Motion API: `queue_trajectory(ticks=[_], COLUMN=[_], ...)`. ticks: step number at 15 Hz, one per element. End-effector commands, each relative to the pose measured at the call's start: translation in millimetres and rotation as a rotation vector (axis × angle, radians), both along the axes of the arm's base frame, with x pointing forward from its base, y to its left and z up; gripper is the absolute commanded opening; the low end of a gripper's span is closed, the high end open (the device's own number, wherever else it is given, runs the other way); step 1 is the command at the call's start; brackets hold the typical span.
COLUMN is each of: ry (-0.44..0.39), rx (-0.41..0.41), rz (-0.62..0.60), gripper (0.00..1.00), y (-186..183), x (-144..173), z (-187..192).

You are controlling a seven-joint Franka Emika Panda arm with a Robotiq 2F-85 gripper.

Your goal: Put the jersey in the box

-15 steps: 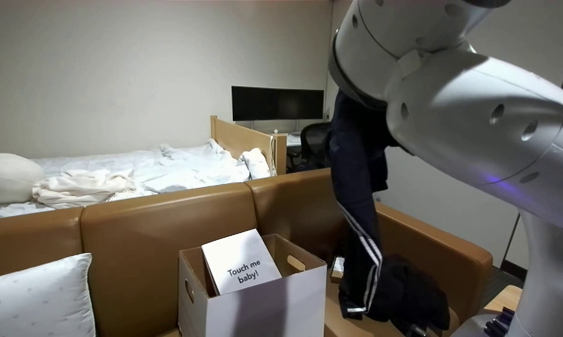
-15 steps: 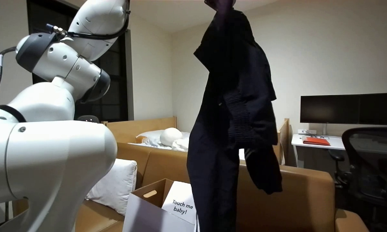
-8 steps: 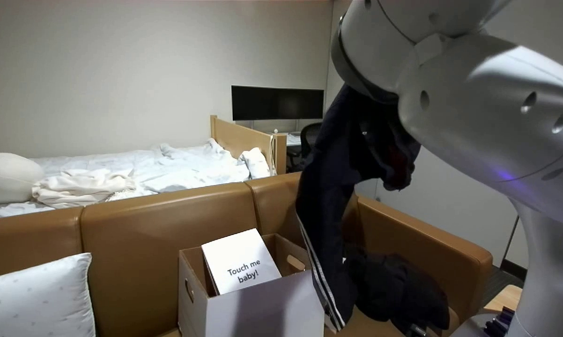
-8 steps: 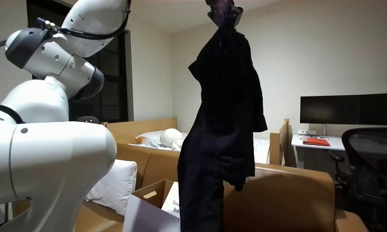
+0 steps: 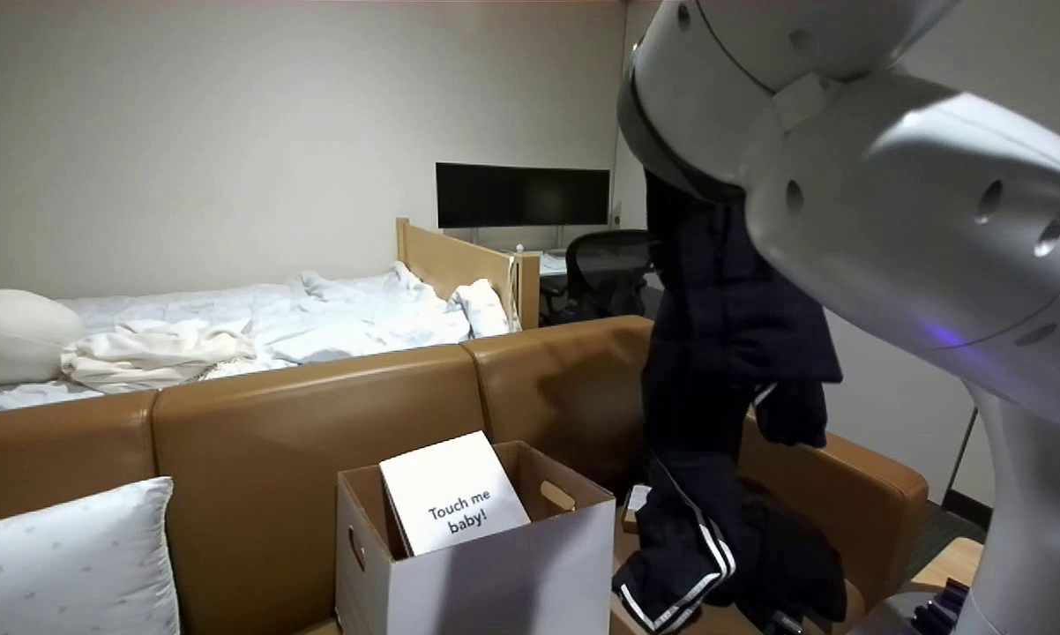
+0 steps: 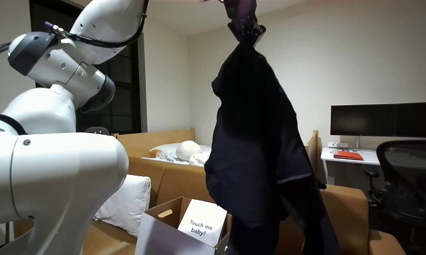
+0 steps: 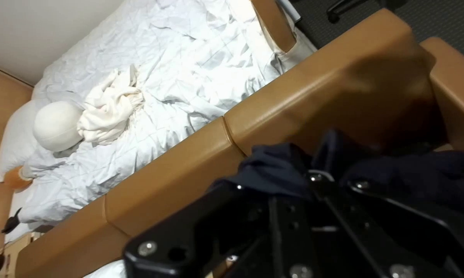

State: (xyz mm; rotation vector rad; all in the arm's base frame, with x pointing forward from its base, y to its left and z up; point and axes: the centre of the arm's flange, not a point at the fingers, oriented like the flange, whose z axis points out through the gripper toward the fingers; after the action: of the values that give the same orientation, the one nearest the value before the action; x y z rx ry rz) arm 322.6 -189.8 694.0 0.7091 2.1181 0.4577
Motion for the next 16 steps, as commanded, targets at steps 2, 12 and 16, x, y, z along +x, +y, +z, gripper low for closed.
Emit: queue_trajectory(ticks=[2, 12, 16], ry=[-0.080, -0.111, -0.118], rx=[0.188, 0.107, 0.119], rz=[0.035, 0.108, 0.103], gripper=[0.01, 0.02, 0.02], y=[63, 58, 52], x=[33, 46, 45], z=[-16, -84, -84])
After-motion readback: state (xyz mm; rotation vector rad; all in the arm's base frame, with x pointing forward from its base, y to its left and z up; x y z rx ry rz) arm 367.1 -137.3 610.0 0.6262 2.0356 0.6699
